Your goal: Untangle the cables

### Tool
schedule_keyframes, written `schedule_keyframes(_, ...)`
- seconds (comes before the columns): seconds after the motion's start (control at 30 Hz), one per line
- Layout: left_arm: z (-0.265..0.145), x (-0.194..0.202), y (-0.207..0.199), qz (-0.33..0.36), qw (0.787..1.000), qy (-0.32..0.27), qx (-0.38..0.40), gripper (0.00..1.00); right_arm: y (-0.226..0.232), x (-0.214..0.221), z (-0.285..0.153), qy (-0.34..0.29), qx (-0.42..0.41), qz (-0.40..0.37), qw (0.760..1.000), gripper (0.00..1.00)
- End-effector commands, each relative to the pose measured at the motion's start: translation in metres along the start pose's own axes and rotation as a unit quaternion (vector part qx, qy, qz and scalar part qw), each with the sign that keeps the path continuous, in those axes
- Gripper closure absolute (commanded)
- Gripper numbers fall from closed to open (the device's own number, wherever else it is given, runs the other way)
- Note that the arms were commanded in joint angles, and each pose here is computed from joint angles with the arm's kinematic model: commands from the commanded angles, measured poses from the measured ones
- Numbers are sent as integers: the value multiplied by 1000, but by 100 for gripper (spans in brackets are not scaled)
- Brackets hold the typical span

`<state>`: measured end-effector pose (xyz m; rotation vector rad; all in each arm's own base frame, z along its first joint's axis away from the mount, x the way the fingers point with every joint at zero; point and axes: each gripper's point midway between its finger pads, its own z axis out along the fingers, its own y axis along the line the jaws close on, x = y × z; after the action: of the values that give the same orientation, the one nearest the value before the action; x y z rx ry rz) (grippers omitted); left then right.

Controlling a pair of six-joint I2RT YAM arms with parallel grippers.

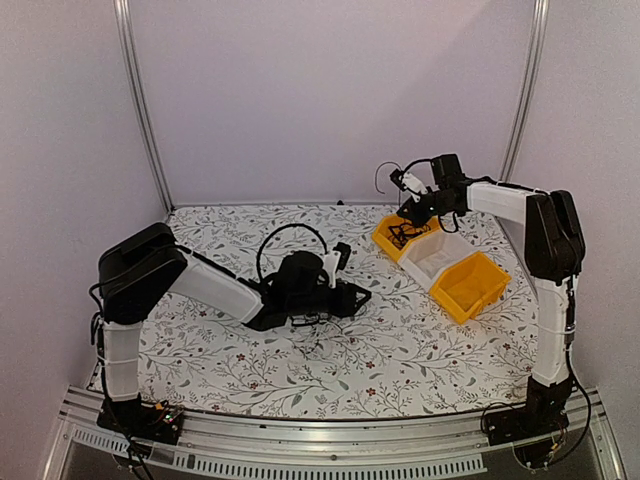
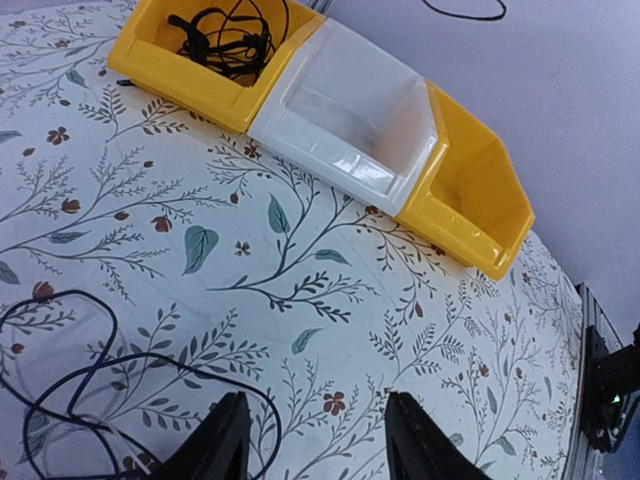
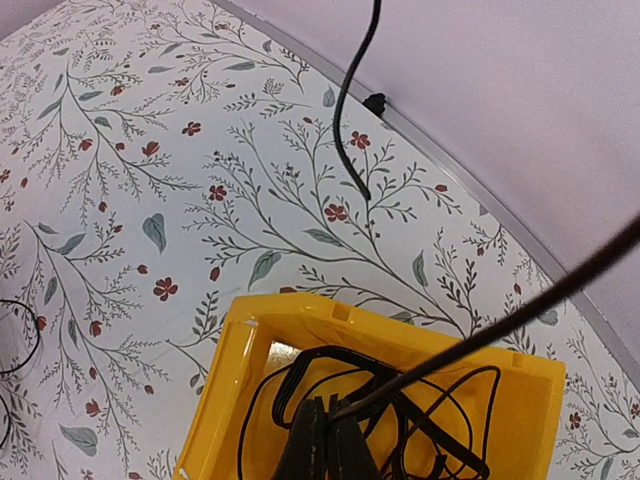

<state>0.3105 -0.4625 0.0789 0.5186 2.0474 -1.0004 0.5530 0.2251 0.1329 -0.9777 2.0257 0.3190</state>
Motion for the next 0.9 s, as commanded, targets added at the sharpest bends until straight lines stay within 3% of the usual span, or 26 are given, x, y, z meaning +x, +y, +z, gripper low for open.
schedule_keyframes(0.0,-7,-1,-10,1,1000,-6,13,54,0,34,7,66,2,14,998,100)
schedule_keyframes(0.5,-5,3,-13,-2,1000,-5,16,54,-24,78,5,140,38,43,988,100)
schedule_keyframes(0.87,-3,6,-13,-3,1000,-2,17,54,-16,42,-28,59,33,8,998,100)
